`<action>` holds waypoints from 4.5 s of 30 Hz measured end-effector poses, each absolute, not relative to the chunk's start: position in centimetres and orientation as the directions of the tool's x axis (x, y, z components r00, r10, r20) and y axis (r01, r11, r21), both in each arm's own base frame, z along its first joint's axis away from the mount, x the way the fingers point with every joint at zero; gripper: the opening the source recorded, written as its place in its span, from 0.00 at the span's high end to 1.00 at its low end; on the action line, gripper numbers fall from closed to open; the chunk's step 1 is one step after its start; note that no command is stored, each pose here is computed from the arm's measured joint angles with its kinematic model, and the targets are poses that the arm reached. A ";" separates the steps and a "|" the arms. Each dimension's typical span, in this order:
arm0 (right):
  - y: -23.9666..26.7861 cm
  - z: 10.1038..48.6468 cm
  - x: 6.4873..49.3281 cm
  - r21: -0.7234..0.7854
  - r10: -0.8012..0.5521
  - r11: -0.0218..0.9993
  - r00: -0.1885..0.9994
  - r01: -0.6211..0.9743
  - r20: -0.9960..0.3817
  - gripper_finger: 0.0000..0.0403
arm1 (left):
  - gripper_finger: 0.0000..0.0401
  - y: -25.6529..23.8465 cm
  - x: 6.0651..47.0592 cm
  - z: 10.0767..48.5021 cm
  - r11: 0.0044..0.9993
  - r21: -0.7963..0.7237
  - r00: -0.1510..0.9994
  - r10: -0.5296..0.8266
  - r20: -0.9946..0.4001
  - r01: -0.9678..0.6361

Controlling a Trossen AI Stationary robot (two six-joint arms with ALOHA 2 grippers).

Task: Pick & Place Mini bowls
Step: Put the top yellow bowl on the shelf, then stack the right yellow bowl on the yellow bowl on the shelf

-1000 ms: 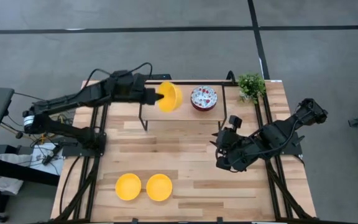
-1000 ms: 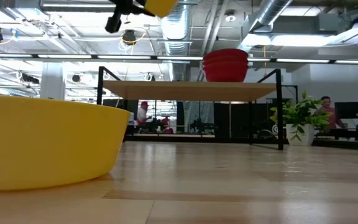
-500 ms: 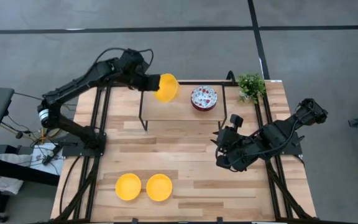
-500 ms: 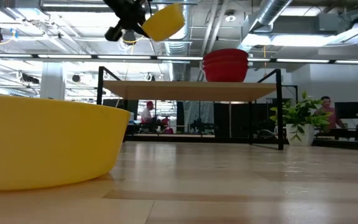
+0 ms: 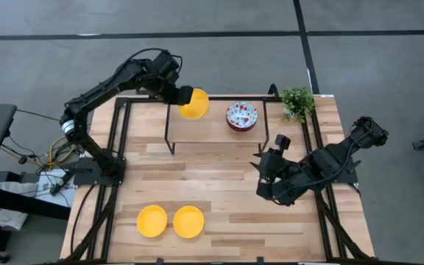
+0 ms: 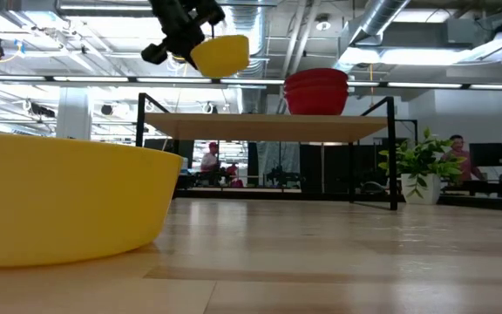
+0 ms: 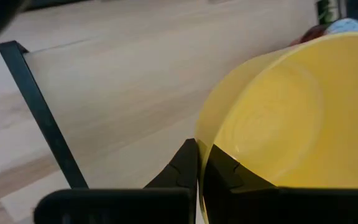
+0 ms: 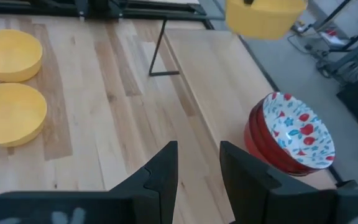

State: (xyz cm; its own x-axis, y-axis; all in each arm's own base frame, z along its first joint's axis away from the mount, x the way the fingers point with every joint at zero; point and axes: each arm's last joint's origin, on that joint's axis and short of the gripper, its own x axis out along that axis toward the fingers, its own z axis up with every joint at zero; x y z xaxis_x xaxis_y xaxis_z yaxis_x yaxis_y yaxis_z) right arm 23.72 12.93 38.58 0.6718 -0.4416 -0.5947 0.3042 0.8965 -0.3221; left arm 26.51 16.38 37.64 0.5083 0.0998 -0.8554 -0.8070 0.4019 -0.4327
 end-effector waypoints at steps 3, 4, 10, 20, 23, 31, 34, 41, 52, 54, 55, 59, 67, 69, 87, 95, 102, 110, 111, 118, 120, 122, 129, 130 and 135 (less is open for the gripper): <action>13.4 38.6 23.5 -0.321 -0.438 0.898 0.681 0.301 -0.587 0.73 | 0.99 17.1 26.9 36.7 0.379 -0.407 0.467 0.079 -0.881 -0.831; 13.5 38.6 23.4 -0.315 -0.434 0.900 0.684 0.301 -0.587 0.73 | 0.99 17.4 26.9 36.4 0.368 -0.396 0.450 0.072 -0.890 -0.841; 14.1 38.6 23.0 -0.310 -0.418 0.907 0.696 0.285 -0.584 0.73 | 0.99 18.2 27.0 34.5 0.346 -0.313 0.341 0.021 -0.940 -0.884; 14.1 37.6 23.0 -0.318 -0.445 0.895 0.694 0.314 -0.566 0.73 | 0.99 17.8 28.2 33.5 0.349 -0.271 0.299 0.027 -0.954 -0.897; 13.8 37.2 23.3 -0.311 -0.451 0.892 0.692 0.328 -0.563 0.73 | 0.99 17.4 28.6 33.6 0.343 -0.278 0.307 0.032 -0.951 -0.897; 13.3 36.7 23.7 -0.319 -0.464 0.886 0.674 0.337 -0.575 0.73 | 0.99 17.2 29.2 33.7 0.319 -0.298 0.336 0.070 -0.939 -0.900; 13.3 36.7 23.7 -0.319 -0.463 0.886 0.675 0.336 -0.575 0.73 | 0.99 17.3 29.4 33.7 0.313 -0.302 0.342 0.082 -0.936 -0.901; 13.3 36.7 23.7 -0.318 -0.462 0.887 0.675 0.336 -0.576 0.73 | 0.99 17.0 31.2 32.0 0.322 -0.289 0.321 0.050 -0.946 -0.901; 13.3 36.7 23.6 -0.316 -0.458 0.889 0.675 0.332 -0.579 0.73 | 0.99 17.1 31.5 31.6 0.333 -0.273 0.308 0.055 -0.950 -0.902; 13.3 36.7 23.6 -0.316 -0.458 0.888 0.675 0.332 -0.578 0.73 | 0.99 16.9 31.6 31.5 0.334 -0.272 0.306 0.051 -0.951 -0.902; 13.3 36.7 23.6 -0.316 -0.458 0.889 0.675 0.332 -0.579 0.73 | 0.99 16.9 31.7 31.4 0.328 -0.270 0.301 0.049 -0.952 -0.905; 13.3 36.7 23.6 -0.316 -0.458 0.889 0.675 0.331 -0.579 0.73 | 0.99 16.9 31.7 31.3 0.324 -0.266 0.296 0.046 -0.954 -0.908; 13.4 36.7 23.6 -0.304 -0.441 0.897 0.674 0.319 -0.593 0.73 | 0.99 16.9 31.6 31.3 0.331 -0.256 0.289 0.052 -0.956 -0.908; 13.4 36.7 23.6 -0.304 -0.441 0.898 0.674 0.319 -0.593 0.73 | 0.98 16.9 31.6 31.3 0.338 -0.252 0.286 0.055 -0.957 -0.907; 13.4 36.7 23.6 -0.308 -0.440 0.898 0.670 0.316 -0.597 0.73 | 0.84 16.9 31.5 31.3 0.338 -0.240 0.276 0.061 -0.959 -0.910; 13.4 36.6 23.6 -0.302 -0.432 0.902 0.669 0.309 -0.604 0.73 | 0.78 16.2 29.9 33.6 0.328 -0.282 0.325 0.084 -0.942 -0.902; 13.5 36.6 23.4 -0.298 -0.419 0.908 0.668 0.294 -0.615 0.73 | 0.78 11.1 26.3 39.4 0.413 -0.427 0.510 0.111 -0.853 -0.804; 13.0 36.7 21.8 -0.326 -0.447 0.894 0.621 0.306 -0.644 0.73 | 0.78 1.6 24.0 41.1 0.586 -0.440 0.626 0.151 -0.765 -0.680; 12.7 37.0 21.3 -0.324 -0.449 0.894 0.617 0.311 -0.646 0.73 | 0.78 0.6 23.8 40.9 0.611 -0.433 0.636 0.156 -0.755 -0.663; 10.4 40.0 17.3 -0.284 -0.410 0.912 0.691 0.296 -0.595 0.73 | 0.78 -4.8 23.7 38.9 0.740 -0.379 0.709 0.184 -0.680 -0.555; 9.5 41.0 16.1 -0.267 -0.376 0.926 0.718 0.267 -0.586 0.73 | 0.78 -5.9 23.8 38.4 0.781 -0.367 0.730 0.160 -0.665 -0.506; 8.5 41.9 15.0 -0.227 -0.325 0.945 0.746 0.235 -0.581 0.73 | 0.78 -7.0 23.9 38.0 0.811 -0.369 0.754 0.128 -0.645 -0.453; 6.5 43.1 12.5 -0.088 -0.084 0.995 0.867 0.046 -0.491 0.76 | 0.78 -10.3 24.2 37.6 0.873 -0.409 0.844 0.004 -0.536 -0.265; 6.2 42.8 12.3 -0.074 -0.052 0.997 0.879 0.019 -0.474 0.77 | 0.79 -10.7 24.2 37.5 0.879 -0.412 0.852 -0.012 -0.524 -0.241; 5.3 39.7 11.8 -0.009 0.037 0.999 0.907 -0.044 -0.420 0.81 | 0.79 -12.6 24.0 37.0 0.882 -0.449 0.883 -0.088 -0.461 -0.146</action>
